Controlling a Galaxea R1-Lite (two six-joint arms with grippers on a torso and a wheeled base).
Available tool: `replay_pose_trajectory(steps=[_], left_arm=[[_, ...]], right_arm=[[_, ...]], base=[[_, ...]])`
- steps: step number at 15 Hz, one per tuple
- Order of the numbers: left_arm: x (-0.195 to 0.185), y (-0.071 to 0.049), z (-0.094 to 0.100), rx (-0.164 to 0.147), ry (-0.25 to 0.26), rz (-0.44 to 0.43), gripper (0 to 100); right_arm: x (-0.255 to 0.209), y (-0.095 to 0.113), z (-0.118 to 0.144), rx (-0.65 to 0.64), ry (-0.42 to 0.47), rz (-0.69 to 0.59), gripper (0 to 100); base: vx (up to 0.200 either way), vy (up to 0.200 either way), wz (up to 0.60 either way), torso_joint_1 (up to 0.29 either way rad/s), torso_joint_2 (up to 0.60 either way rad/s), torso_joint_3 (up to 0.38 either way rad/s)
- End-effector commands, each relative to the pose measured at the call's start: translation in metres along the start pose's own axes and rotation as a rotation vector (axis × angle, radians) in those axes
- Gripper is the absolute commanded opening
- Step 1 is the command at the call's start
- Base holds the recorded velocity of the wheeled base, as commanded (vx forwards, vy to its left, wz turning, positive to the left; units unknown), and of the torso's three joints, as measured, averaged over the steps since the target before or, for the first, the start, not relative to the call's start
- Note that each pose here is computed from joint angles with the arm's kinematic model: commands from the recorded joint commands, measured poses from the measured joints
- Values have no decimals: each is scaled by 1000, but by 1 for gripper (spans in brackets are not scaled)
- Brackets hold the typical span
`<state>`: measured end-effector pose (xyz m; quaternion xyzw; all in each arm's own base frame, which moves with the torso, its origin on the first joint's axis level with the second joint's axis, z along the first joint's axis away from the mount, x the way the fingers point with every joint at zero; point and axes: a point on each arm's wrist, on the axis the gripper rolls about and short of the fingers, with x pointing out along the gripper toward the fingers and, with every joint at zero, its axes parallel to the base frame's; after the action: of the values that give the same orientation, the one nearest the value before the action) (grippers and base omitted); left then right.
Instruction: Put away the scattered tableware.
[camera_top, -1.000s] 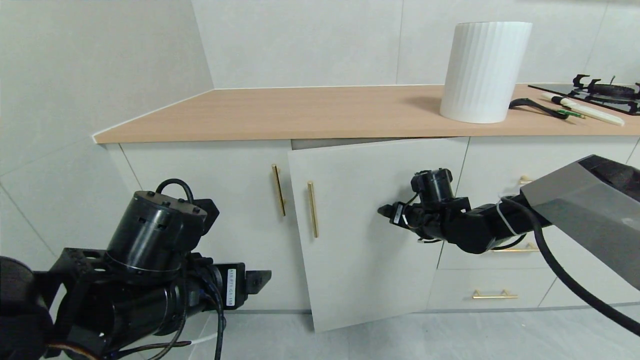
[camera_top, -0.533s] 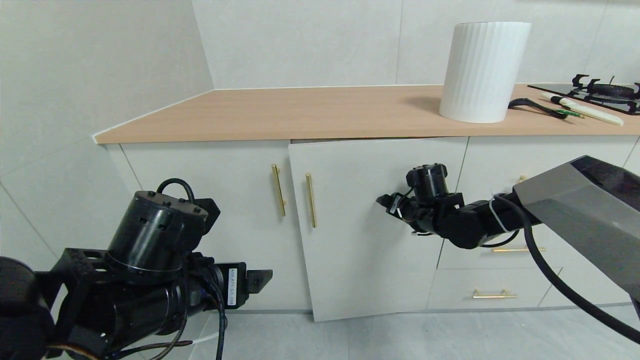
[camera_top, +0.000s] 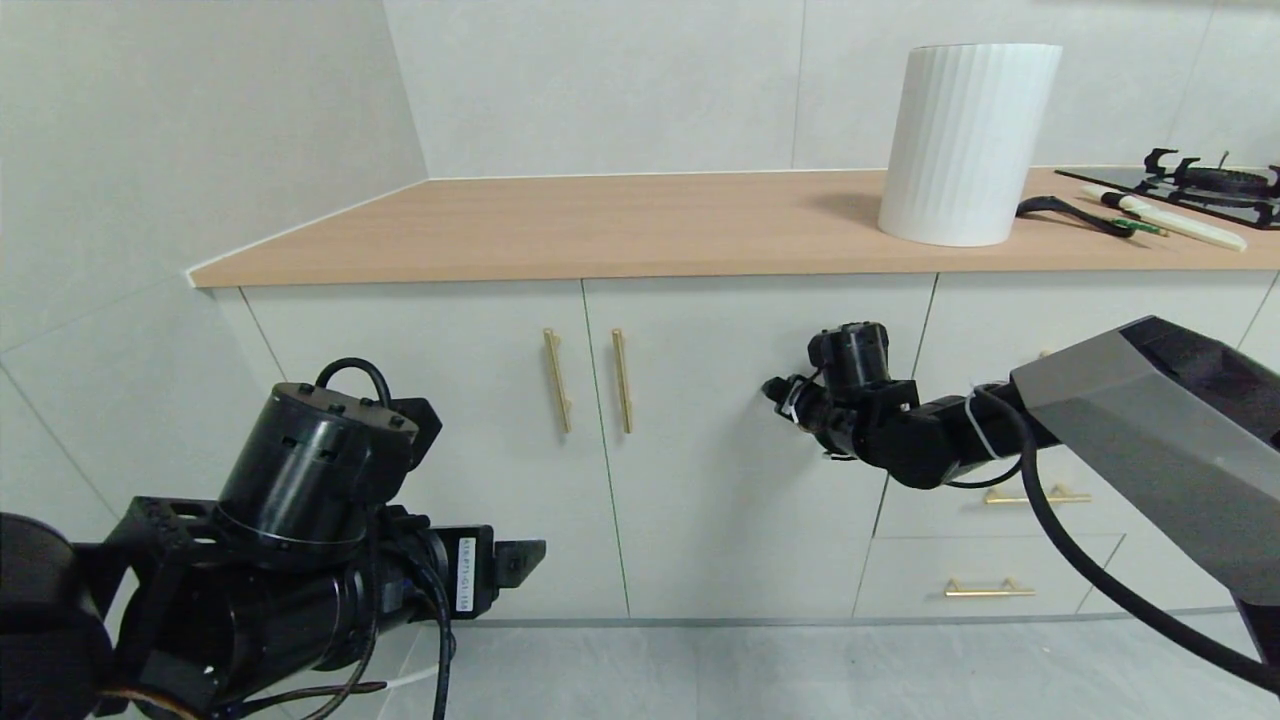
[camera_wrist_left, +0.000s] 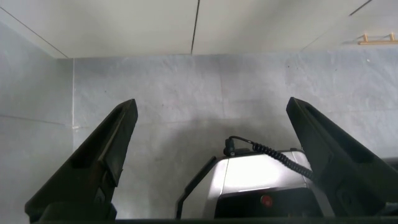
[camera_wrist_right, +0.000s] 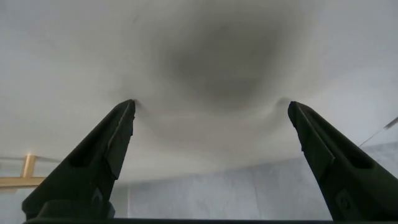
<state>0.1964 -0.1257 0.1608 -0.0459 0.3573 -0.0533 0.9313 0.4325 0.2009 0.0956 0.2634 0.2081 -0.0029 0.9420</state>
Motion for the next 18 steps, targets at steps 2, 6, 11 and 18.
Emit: replay_pose_trajectory(steps=[2, 6, 11, 18], left_arm=[[0, 0, 0, 0, 1, 1, 100], [0, 0, 0, 0, 1, 1, 100], [-2, 1, 1, -5, -9, -2, 100], [-59, 25, 14, -57, -202, -44, 100]], right_arm=[[5, -3, 1, 5, -11, -9, 100], [-25, 0, 2, -15, 56, 31, 100], [-90, -10, 4, -151, 284, 267, 100], [-194, -20, 50, -307, 42, 222, 100]], base=[[0, 0, 0, 0, 0, 0], [0, 0, 0, 0, 0, 0], [0, 0, 0, 0, 0, 0], [0, 0, 0, 0, 0, 0]])
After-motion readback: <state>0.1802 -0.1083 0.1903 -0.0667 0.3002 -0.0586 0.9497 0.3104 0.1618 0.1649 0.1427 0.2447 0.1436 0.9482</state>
